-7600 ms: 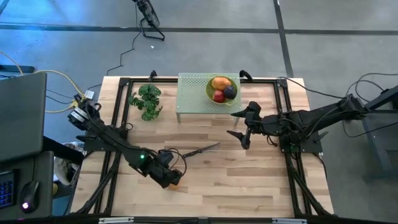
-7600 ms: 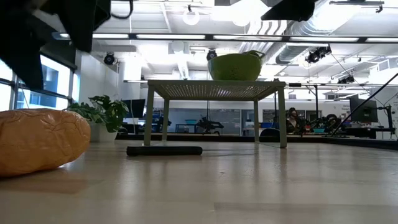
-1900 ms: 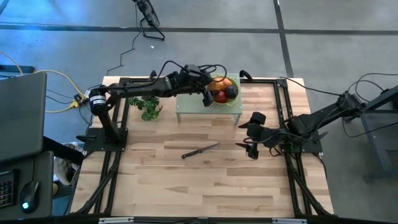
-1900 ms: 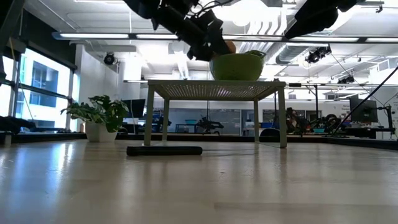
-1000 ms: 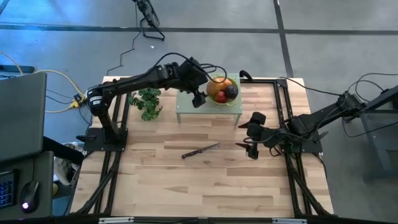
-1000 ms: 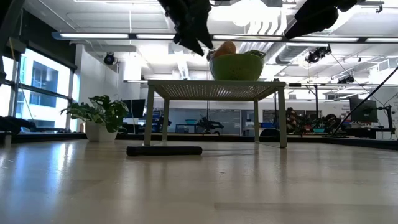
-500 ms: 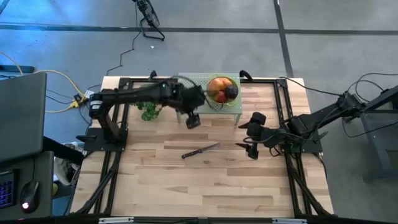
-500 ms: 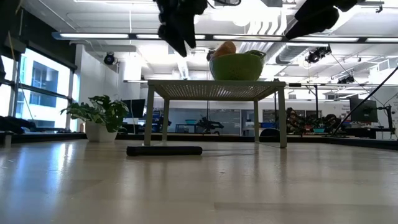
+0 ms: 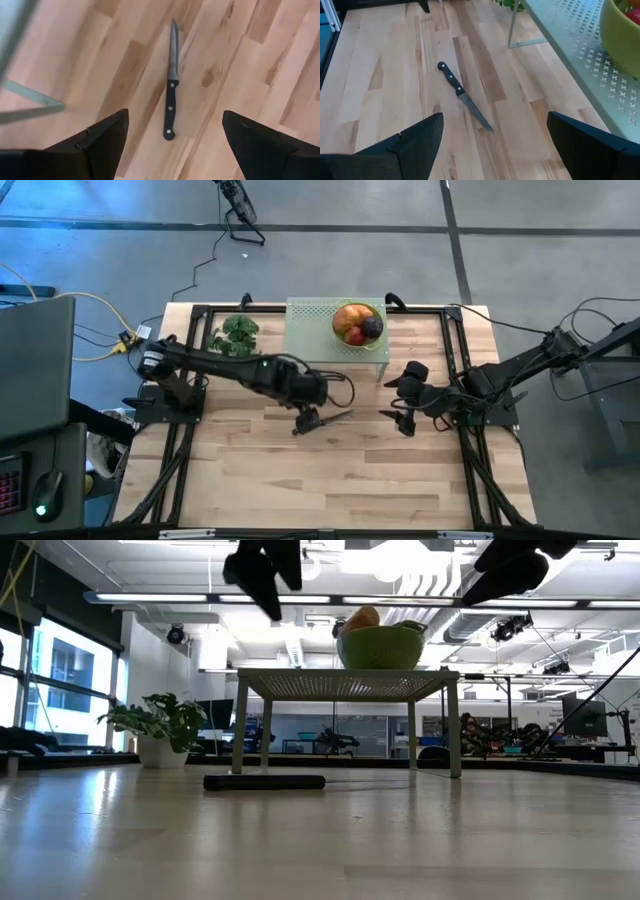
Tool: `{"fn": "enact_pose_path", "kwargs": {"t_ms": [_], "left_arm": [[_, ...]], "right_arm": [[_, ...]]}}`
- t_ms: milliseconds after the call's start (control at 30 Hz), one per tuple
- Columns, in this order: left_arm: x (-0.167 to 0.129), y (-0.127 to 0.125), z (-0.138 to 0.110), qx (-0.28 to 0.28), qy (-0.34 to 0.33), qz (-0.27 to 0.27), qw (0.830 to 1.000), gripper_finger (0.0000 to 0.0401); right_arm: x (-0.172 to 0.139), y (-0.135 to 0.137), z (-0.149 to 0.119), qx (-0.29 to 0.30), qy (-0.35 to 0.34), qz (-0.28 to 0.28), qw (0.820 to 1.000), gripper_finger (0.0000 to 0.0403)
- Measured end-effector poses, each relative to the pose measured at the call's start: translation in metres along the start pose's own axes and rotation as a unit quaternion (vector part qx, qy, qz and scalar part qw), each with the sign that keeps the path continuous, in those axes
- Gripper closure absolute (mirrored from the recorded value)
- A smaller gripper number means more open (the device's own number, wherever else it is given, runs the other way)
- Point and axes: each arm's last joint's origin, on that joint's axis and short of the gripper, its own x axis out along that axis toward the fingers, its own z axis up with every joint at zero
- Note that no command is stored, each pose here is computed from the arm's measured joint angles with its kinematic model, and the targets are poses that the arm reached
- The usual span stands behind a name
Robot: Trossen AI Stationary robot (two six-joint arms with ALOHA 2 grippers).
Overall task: Pick & Place Fruit
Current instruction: Put the black knife on the shelf
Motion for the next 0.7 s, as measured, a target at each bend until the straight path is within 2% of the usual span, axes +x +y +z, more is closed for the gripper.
{"fn": "enact_pose_path", "kwargs": {"t_ms": [133, 333, 600, 700], "left_arm": [[0.02, -0.005, -0.01, -0.024, 0.004, -0.006, 1.0, 0.0084], [0.048, -0.003, -0.021, -0.031, 0.011, -0.019, 0.999, 0.0084], [0.075, 0.002, -0.037, -0.04, 0.024, -0.014, 0.999, 0.0084], [0.082, 0.002, -0.041, -0.045, 0.043, -0.032, 0.998, 0.0084]], "right_arm": [[0.0, 0.001, -0.001, -0.002, 0.012, 0.016, 1.0, 0.0053], [0.003, 0.004, -0.003, -0.005, 0.028, 0.034, 0.999, 0.0053], [0.007, 0.012, -0.01, -0.015, 0.053, 0.045, 0.998, 0.0053], [0.006, 0.015, -0.012, -0.022, 0.058, 0.05, 0.997, 0.0053]]}}
